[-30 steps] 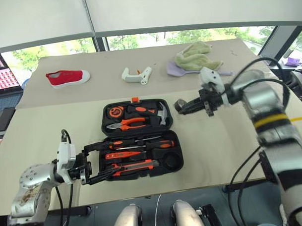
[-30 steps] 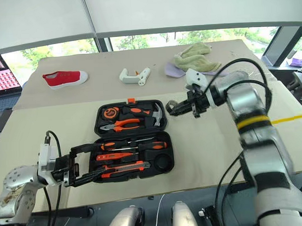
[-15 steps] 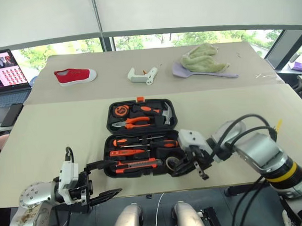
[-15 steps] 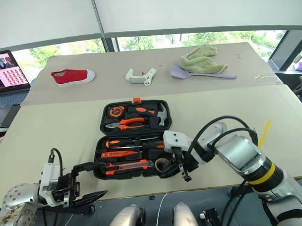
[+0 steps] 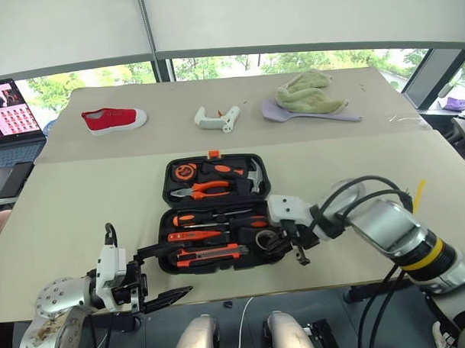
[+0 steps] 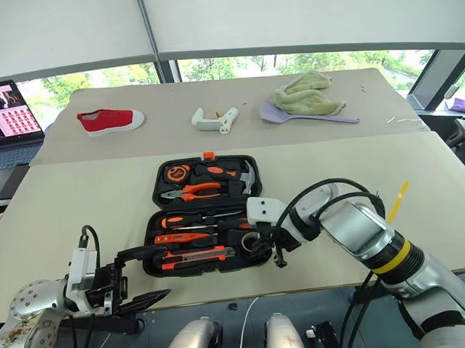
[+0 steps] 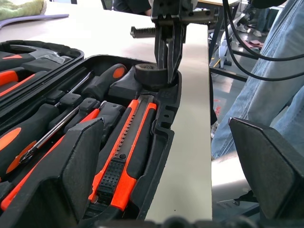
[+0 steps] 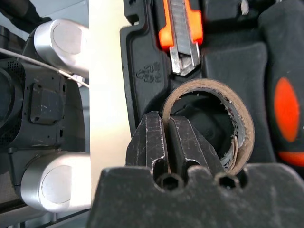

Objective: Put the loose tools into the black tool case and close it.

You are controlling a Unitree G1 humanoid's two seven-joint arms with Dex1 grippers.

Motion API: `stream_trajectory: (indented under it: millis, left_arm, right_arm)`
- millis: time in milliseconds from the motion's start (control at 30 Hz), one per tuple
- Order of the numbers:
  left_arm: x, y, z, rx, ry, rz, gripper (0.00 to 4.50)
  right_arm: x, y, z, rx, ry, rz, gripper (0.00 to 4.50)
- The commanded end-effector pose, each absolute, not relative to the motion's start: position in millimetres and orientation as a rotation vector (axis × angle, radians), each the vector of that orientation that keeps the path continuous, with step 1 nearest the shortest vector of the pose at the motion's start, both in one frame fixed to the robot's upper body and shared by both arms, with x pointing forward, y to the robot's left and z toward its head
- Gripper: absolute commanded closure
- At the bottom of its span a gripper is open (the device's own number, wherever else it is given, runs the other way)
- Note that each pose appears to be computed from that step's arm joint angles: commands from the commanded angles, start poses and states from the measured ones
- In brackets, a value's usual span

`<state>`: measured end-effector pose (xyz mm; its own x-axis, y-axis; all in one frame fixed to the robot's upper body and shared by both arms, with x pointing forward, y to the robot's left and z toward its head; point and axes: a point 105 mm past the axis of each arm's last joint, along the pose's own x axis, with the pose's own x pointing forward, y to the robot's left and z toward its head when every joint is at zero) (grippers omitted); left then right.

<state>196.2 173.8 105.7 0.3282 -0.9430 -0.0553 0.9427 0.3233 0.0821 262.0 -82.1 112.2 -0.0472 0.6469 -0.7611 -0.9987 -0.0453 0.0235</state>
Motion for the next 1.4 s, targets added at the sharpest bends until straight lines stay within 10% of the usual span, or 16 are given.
stream_trajectory:
  millis: [33, 267, 500, 567, 800, 967, 1400]
  left_arm:
    - [195, 174, 117, 0.151, -0.049, -1.232, 0.00]
    - [205, 184, 125, 0.127, -0.049, -1.131, 0.00]
    - [228, 203, 132, 0.069, 0.006, -0.957, 0.00]
    - [247, 217, 128, 0.087, 0.046, -0.832, 0.00]
    - [305, 243, 109, 0.147, 0.177, -0.550, 2.57]
    - [322, 221, 101, 0.175, 0.203, -0.617, 4.20]
    - [313, 158, 88, 0.189, 0.204, -0.893, 4.20]
  right_arm:
    - [263, -92, 111, -0.749, 0.756, 1.512, 4.46]
    - [263, -69, 151, -0.590, 0.559, 1.661, 1.84]
    - [284, -100, 171, -0.505, 0.387, 1.619, 1.84]
    - [294, -113, 169, -0.460, 0.317, 1.547, 2.35]
    - [350, -141, 130, -0.614, 0.135, 1.123, 4.50]
    - [364, -125, 116, -0.599, 0.079, 1.064, 4.50]
    - [330, -127, 108, -0.533, 0.105, 1.127, 4.50]
